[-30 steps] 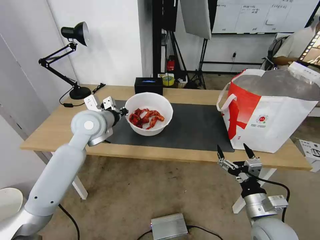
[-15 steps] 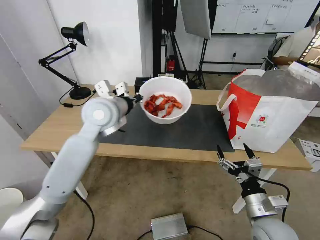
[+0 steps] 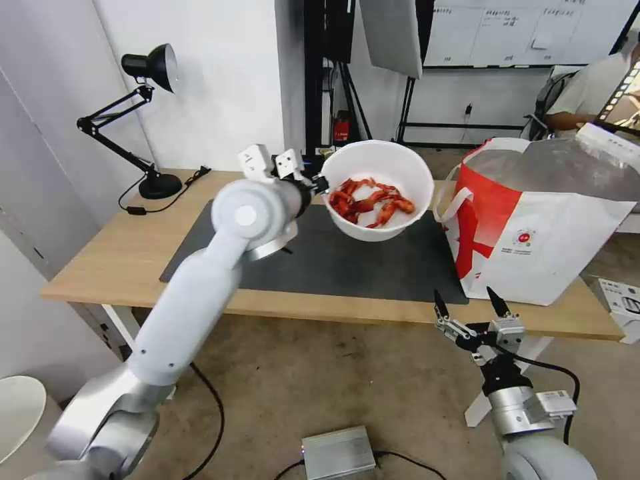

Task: Pick up the trash from the table and place it into the takeout bag.

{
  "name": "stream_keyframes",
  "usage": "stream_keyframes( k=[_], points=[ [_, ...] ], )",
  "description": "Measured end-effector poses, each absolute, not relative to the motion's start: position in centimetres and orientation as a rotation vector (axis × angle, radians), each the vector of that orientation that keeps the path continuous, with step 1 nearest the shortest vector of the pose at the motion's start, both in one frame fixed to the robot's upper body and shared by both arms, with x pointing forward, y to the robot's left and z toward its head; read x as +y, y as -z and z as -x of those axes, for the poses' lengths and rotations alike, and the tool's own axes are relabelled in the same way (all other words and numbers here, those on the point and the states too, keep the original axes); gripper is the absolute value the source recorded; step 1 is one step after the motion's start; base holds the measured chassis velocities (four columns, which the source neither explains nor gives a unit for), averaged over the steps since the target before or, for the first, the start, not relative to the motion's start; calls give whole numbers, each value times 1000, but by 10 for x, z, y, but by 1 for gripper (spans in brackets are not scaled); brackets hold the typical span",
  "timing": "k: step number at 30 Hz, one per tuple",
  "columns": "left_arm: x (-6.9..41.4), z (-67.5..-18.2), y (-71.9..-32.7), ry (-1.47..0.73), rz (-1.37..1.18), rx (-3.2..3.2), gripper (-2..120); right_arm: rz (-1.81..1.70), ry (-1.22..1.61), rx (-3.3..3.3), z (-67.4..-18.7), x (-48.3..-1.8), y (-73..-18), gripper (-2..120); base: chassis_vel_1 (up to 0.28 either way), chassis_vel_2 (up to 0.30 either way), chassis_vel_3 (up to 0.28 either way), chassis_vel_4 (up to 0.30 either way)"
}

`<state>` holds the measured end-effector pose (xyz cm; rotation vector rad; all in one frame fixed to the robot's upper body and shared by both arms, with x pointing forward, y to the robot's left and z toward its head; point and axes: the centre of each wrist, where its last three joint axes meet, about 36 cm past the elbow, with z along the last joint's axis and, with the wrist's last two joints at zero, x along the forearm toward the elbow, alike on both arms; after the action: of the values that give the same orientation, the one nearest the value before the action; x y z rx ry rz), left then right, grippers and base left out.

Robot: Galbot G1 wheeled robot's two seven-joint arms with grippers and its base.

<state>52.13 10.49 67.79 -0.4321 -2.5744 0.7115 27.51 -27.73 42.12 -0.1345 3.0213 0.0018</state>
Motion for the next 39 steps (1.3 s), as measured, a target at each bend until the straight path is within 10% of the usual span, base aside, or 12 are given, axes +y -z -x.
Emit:
stream_keyframes(
  k=[39],
  points=[
    [25, -509, -762, -728, 709, -2598, 0, 134, -2, 3021, -275, -277, -421, 100, 0, 0, 0, 0]
  ],
)
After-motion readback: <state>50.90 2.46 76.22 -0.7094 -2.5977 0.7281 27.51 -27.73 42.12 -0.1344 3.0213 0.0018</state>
